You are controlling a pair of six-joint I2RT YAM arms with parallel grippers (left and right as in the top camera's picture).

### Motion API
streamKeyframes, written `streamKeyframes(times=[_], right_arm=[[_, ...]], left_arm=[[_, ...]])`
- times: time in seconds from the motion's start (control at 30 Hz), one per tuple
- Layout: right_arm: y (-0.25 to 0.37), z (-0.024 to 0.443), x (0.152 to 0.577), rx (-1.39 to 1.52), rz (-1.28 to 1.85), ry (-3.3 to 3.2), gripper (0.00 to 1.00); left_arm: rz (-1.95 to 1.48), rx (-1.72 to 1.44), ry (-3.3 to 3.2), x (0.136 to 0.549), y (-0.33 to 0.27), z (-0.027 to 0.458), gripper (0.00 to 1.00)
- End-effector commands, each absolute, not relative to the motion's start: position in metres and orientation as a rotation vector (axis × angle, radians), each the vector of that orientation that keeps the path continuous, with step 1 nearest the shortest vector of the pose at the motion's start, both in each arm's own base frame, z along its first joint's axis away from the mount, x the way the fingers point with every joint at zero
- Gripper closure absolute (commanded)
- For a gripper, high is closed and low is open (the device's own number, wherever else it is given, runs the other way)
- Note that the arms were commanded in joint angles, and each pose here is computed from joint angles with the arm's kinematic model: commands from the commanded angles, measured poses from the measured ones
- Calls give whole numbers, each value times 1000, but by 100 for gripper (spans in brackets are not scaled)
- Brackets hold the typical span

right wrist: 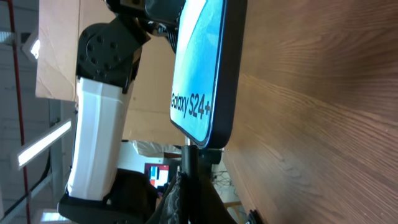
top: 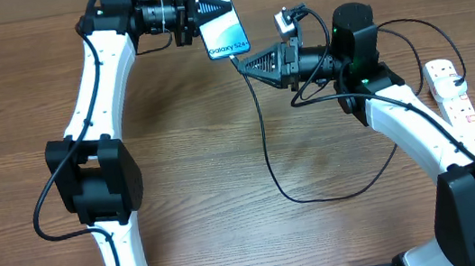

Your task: Plug charger to phone and switch on socket

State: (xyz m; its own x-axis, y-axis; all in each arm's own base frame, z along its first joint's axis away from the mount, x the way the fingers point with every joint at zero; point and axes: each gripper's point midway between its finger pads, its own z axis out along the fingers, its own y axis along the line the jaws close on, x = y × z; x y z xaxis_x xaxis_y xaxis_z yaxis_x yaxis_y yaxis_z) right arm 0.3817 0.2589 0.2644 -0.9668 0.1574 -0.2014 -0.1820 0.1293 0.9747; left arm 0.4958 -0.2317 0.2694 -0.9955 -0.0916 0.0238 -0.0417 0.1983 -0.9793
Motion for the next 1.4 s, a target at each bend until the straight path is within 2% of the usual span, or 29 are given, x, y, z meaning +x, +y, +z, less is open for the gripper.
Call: streamKeyframes(times=[0.0, 0.63, 1.07, 1.37], right_arm=[[255, 265, 404, 110, 1807, 2107, 96], [274, 264, 403, 120, 1769, 2098, 96], [275, 272, 361, -154, 1978, 2152, 96], [275, 272, 359, -187, 1977, 2146, 96]], left_arm=[[-2031, 43, 2350, 473, -248, 301, 96], [-2042, 49, 2352, 471, -250, 302, 96], [-2005, -15, 2325, 486, -224, 302, 96], [-2016, -10, 2320, 485, -223, 303, 96]])
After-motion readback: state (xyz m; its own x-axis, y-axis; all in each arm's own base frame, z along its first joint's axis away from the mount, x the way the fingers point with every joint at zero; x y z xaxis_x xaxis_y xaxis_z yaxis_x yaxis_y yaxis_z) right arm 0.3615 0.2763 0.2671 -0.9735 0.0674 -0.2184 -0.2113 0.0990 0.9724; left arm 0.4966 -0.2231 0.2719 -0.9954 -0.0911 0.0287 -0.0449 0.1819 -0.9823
